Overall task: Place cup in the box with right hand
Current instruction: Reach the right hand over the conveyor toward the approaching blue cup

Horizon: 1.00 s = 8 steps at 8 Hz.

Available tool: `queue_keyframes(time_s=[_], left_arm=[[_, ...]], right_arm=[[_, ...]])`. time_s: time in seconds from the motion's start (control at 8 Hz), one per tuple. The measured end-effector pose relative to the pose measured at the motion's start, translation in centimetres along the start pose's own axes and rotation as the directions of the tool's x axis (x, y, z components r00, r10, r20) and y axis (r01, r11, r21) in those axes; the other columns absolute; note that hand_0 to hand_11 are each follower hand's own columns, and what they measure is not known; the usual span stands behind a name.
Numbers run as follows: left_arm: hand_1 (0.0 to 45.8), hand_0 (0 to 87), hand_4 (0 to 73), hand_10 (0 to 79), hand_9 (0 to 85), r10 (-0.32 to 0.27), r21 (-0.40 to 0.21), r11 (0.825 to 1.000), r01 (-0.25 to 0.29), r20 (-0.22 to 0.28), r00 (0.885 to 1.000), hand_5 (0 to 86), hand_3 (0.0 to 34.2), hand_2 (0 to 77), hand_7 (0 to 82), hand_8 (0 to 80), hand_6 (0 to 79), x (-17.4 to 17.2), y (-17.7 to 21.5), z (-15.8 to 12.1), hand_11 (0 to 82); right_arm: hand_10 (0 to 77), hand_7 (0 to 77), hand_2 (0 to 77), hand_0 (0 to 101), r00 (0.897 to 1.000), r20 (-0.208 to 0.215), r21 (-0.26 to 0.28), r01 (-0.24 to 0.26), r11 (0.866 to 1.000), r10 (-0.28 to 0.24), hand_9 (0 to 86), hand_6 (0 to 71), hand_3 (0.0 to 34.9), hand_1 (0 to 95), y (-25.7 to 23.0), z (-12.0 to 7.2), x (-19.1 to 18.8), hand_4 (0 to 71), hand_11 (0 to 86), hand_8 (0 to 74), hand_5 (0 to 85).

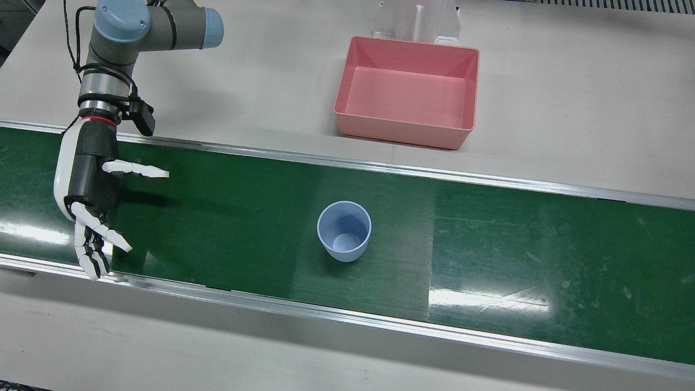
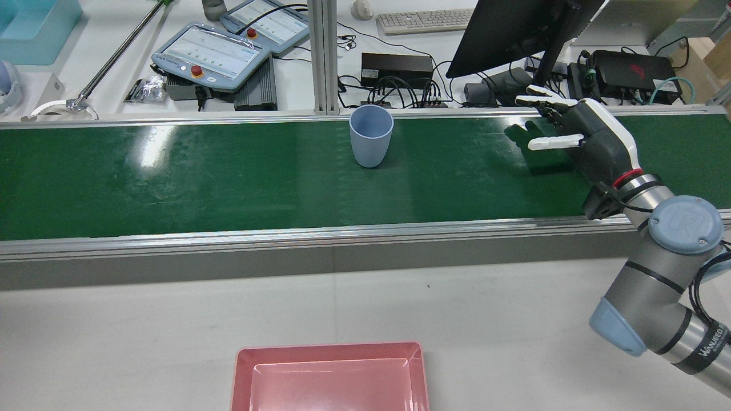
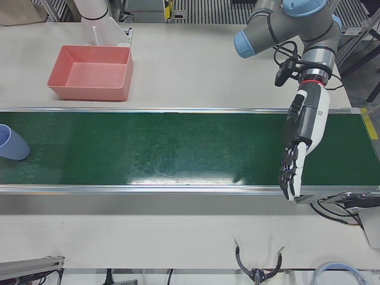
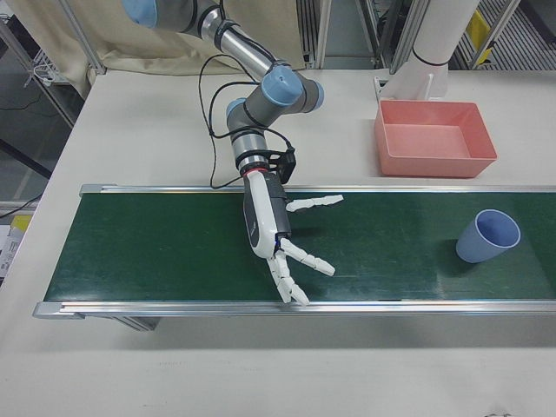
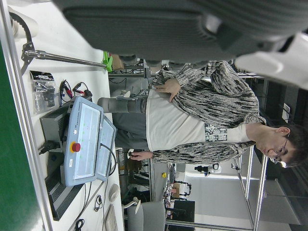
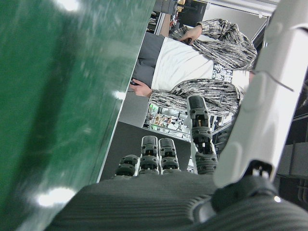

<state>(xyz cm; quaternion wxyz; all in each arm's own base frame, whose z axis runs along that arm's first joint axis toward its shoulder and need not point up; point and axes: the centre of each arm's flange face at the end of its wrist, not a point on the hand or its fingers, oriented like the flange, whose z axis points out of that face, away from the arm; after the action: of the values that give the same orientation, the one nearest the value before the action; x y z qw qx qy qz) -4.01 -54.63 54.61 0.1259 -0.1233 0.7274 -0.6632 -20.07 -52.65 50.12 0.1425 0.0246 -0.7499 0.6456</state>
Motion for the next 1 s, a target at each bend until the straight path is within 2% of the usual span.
queue_keyframes(time_s=[0.12, 0.25, 0.38, 0.5, 0.62, 0.75, 0.88, 1.0], left_arm=[[0.5, 0.0, 1.1, 0.0, 0.0, 0.0, 0.0, 1.0, 0.0, 0.0, 1.0, 0.5, 0.0, 1.1, 0.5, 0.0, 0.5, 0.0, 0.0, 0.0, 0.0], [0.5, 0.0, 1.1, 0.0, 0.0, 0.0, 0.0, 1.0, 0.0, 0.0, 1.0, 0.5, 0.0, 1.1, 0.5, 0.0, 0.5, 0.0, 0.0, 0.0, 0.0], [0.5, 0.0, 1.1, 0.0, 0.0, 0.0, 0.0, 1.0, 0.0, 0.0, 1.0, 0.0, 0.0, 1.1, 0.5, 0.0, 0.5, 0.0, -0.02, -0.02, 0.0], [0.5, 0.0, 1.1, 0.0, 0.0, 0.001, 0.0, 1.0, -0.001, 0.0, 1.0, 0.5, 0.0, 1.1, 0.5, 0.0, 0.5, 0.0, -0.02, -0.01, 0.0], [0.5, 0.0, 1.1, 0.0, 0.0, 0.001, 0.0, 1.0, -0.001, 0.0, 1.0, 0.5, 0.0, 1.1, 0.5, 0.0, 0.5, 0.0, -0.01, -0.01, 0.0], [0.5, 0.0, 1.1, 0.0, 0.0, 0.001, 0.0, 1.0, -0.001, 0.0, 1.0, 0.5, 0.0, 1.1, 0.5, 0.0, 0.5, 0.0, -0.02, -0.02, 0.0], [0.5, 0.1, 1.1, 0.0, 0.0, 0.001, -0.001, 1.0, -0.001, 0.0, 1.0, 0.5, 0.0, 1.1, 0.5, 0.0, 0.5, 0.0, -0.01, -0.01, 0.0], [0.5, 0.0, 1.1, 0.0, 0.0, 0.001, -0.001, 1.0, -0.001, 0.0, 1.0, 0.5, 0.0, 1.1, 0.5, 0.0, 0.5, 0.0, 0.0, 0.0, 0.0]], right_arm=[[4.4, 18.0, 3.3, 54, 1.0, 0.0, 0.0, 0.005, 1.0, -0.005, 17.5, 5.4, 0.0, 12.0, 0.02, -0.01, -0.01, 18.5, 8.7, 8.7, 6.5], [4.4, 18.5, 1.6, 53, 1.0, -0.001, -0.001, 0.007, 1.0, -0.007, 17.5, 5.4, 0.0, 20.7, 0.01, -0.03, -0.01, 15.8, 8.2, 8.7, 6.5], [3.8, 18.5, 2.7, 53, 1.0, -0.001, -0.001, 0.01, 1.0, -0.01, 17.5, 5.4, 0.0, 15.8, 0.03, -0.03, -0.01, 18.5, 8.2, 9.3, 6.5], [3.8, 18.5, 8.7, 53, 1.0, 0.0, -0.004, 0.017, 1.0, -0.017, 17.5, 5.4, 0.0, 19.1, 0.21, 0.03, -0.04, 17.5, 7.1, 9.3, 6.5], [3.8, 18.5, 8.7, 53, 1.0, -0.001, -0.006, 0.029, 1.0, -0.029, 17.5, 5.4, 0.0, 19.1, 0.31, 0.03, 0.02, 17.5, 7.1, 9.3, 6.5], [3.8, 18.5, 6.5, 53, 0.999, -0.003, -0.007, 0.036, 0.999, -0.036, 17.5, 5.4, 0.0, 9.8, 0.34, 0.0, 0.09, 19.6, 7.1, 9.3, 6.5], [3.8, 19.1, 5.5, 53, 0.999, -0.005, -0.008, 0.041, 0.999, -0.041, 17.5, 5.4, 0.0, 18.0, 0.39, -0.01, 0.18, 18.5, 7.1, 9.3, 6.5], [3.8, 19.1, 10.4, 53, 0.999, -0.008, -0.009, 0.045, 0.999, -0.045, 17.5, 5.4, 0.0, 17.5, 0.45, -0.04, 0.35, 17.5, 7.1, 9.8, 6.5]])
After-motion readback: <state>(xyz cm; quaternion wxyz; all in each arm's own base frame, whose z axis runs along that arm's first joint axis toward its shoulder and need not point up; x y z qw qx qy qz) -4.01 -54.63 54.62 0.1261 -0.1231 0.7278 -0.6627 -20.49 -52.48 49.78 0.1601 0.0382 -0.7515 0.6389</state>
